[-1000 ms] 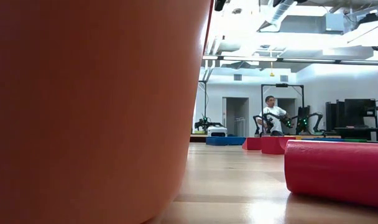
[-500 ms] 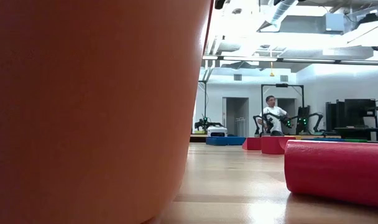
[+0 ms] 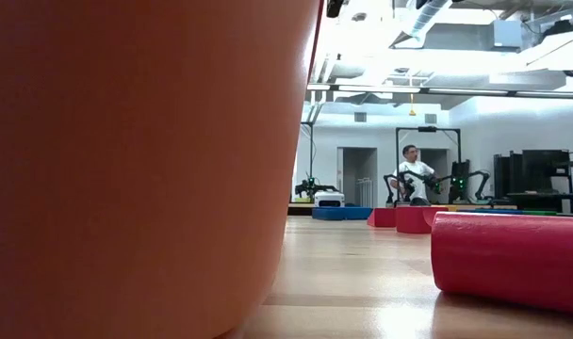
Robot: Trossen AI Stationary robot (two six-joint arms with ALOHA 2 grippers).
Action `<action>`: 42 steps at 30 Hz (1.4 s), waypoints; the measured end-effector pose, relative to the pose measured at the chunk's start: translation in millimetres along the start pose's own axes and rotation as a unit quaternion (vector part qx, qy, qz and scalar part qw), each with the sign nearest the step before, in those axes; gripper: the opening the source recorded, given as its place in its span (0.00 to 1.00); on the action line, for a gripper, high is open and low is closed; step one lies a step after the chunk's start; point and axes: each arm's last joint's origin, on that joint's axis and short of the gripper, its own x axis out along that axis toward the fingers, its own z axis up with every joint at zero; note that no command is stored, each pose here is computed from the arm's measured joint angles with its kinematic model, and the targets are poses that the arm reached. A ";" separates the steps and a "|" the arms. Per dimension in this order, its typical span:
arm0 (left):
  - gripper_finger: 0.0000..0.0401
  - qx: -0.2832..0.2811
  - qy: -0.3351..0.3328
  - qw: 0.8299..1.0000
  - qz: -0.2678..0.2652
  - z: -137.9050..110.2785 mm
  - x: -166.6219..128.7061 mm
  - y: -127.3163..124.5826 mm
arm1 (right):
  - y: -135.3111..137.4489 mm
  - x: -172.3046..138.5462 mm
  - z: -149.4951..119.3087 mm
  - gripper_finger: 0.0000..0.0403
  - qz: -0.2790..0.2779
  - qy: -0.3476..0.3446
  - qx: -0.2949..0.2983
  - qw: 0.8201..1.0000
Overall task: Sort blocks
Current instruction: Put the red block into the top orange bin
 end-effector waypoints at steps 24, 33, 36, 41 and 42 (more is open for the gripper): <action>0.31 -0.079 0.079 0.992 0.057 -11.9 4.3 39.2 | -28.7 -28.5 -0.9 0.64 -0.137 0.094 0.053 0.985; 0.31 -0.159 0.241 0.947 0.139 -38.8 -5.8 92.6 | -45.4 -63.4 -11.9 0.64 -0.308 0.205 0.078 0.926; 0.31 -0.187 0.296 0.922 0.165 -48.1 -12.8 115.4 | -43.7 -63.3 -13.6 0.64 -0.307 0.212 0.079 0.924; 0.31 -0.228 0.348 0.893 0.170 -59.1 -6.5 146.7 | -36.9 -57.6 -12.4 0.64 -0.289 0.198 0.072 0.934; 0.31 -0.229 0.369 0.885 0.167 -63.1 -1.8 150.0 | -35.7 -56.2 -12.6 0.65 -0.286 0.196 0.070 0.935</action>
